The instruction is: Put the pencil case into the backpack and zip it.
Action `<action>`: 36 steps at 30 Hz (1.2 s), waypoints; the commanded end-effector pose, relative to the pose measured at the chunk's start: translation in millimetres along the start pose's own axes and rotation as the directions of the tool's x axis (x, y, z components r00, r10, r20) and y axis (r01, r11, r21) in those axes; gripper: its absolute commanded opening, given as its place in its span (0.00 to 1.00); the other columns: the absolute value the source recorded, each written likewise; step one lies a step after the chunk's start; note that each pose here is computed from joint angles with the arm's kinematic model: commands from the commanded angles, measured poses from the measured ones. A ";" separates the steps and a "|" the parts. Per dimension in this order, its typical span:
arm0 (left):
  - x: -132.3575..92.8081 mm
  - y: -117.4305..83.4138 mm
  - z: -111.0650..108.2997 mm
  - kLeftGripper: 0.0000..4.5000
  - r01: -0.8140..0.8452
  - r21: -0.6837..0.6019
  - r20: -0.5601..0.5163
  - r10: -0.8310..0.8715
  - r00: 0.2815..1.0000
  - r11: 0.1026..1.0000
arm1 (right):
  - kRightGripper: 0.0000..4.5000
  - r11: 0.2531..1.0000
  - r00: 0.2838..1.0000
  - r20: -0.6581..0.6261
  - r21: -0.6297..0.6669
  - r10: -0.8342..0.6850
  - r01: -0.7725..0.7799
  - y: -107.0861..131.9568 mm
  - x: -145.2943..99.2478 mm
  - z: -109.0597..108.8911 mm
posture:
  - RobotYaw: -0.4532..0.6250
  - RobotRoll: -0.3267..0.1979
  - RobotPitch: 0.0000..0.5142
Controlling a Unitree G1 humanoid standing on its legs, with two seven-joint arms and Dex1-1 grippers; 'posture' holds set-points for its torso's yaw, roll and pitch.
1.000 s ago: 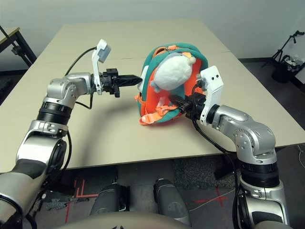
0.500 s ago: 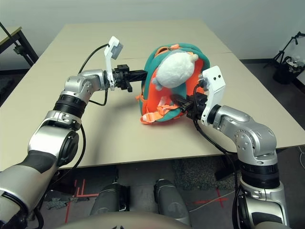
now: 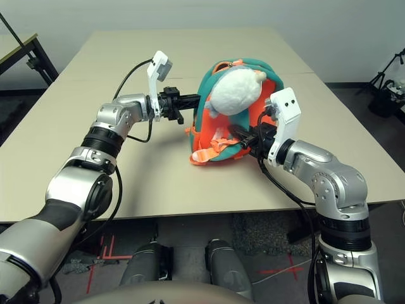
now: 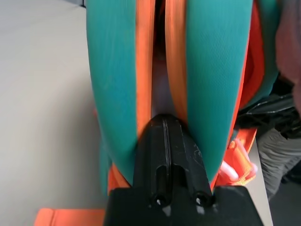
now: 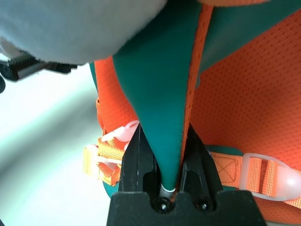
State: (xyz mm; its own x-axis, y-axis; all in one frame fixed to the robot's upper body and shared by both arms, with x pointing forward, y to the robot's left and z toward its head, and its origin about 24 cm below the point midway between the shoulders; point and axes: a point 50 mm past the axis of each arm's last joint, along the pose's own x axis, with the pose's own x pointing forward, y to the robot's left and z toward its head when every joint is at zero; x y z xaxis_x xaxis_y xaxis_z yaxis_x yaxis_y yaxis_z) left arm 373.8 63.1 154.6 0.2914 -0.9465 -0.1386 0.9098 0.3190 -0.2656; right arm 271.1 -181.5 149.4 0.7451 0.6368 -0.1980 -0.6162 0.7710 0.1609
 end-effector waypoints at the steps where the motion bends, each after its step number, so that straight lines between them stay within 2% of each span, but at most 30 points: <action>1: -6.9 -2.6 17.3 0.14 0.014 0.044 -0.005 -0.014 1.000 0.999 | 0.06 0.995 0.995 0.006 0.010 0.099 -0.099 14.0 7.0 -0.7 | 0.21 0.62 0.02; 2: -14.9 -2.0 26.5 0.20 0.015 0.061 0.008 -0.015 1.000 0.998 | 0.06 0.995 0.995 0.005 0.010 0.098 -0.098 13.8 6.5 -0.9 | 0.21 0.62 0.02; 4: -35.2 -1.8 49.2 0.38 0.009 0.105 0.032 -0.012 0.999 0.994 | 0.06 0.996 0.996 0.002 0.010 0.094 -0.094 12.7 5.4 -1.5 | 0.22 0.62 0.01; 7: -57.6 -7.7 71.6 0.64 0.027 0.174 0.030 -0.033 0.999 0.984 | 0.06 0.996 0.996 -0.002 0.010 0.090 -0.090 11.5 4.9 -2.3 | 0.22 0.62 0.01; 11: -80.1 -29.5 107.7 0.99 0.094 0.254 0.053 -0.111 0.992 0.963 | 0.06 0.996 0.996 -0.006 0.010 0.087 -0.087 9.0 5.3 -3.4 | 0.23 0.62 0.00; 14: -80.7 -52.2 121.9 1.00 0.181 0.309 0.026 -0.199 0.980 0.934 | 0.06 0.996 0.996 -0.010 0.008 0.089 -0.089 8.0 6.7 -3.8 | 0.24 0.62 0.00; 21: -58.9 -75.4 126.0 1.00 0.234 0.385 -0.001 -0.253 0.967 0.893 | 0.06 0.996 0.995 -0.013 0.002 0.095 -0.095 6.9 8.6 -3.6 | 0.24 0.62 0.00; 29: -16.9 -73.8 103.9 1.00 0.256 0.425 -0.076 -0.247 0.966 0.868 | 0.06 0.996 0.996 -0.009 -0.001 0.092 -0.092 7.5 6.8 -3.1 | 0.23 0.62 0.01; 36: 5.0 -61.7 87.1 1.00 0.238 0.477 -0.145 -0.191 0.971 0.846 | 0.06 0.996 0.996 0.000 0.000 0.084 -0.084 9.1 4.9 -3.1 | 0.21 0.62 0.01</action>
State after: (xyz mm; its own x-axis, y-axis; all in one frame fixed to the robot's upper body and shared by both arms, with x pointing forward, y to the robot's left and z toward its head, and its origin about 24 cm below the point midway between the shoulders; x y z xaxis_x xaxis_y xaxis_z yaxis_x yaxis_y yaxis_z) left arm 342.5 37.7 258.1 0.0526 -0.9823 -0.1800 0.9862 0.0228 0.1637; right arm 272.9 -178.7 146.9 0.7215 0.6654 -0.1914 -0.6445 0.7465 0.1655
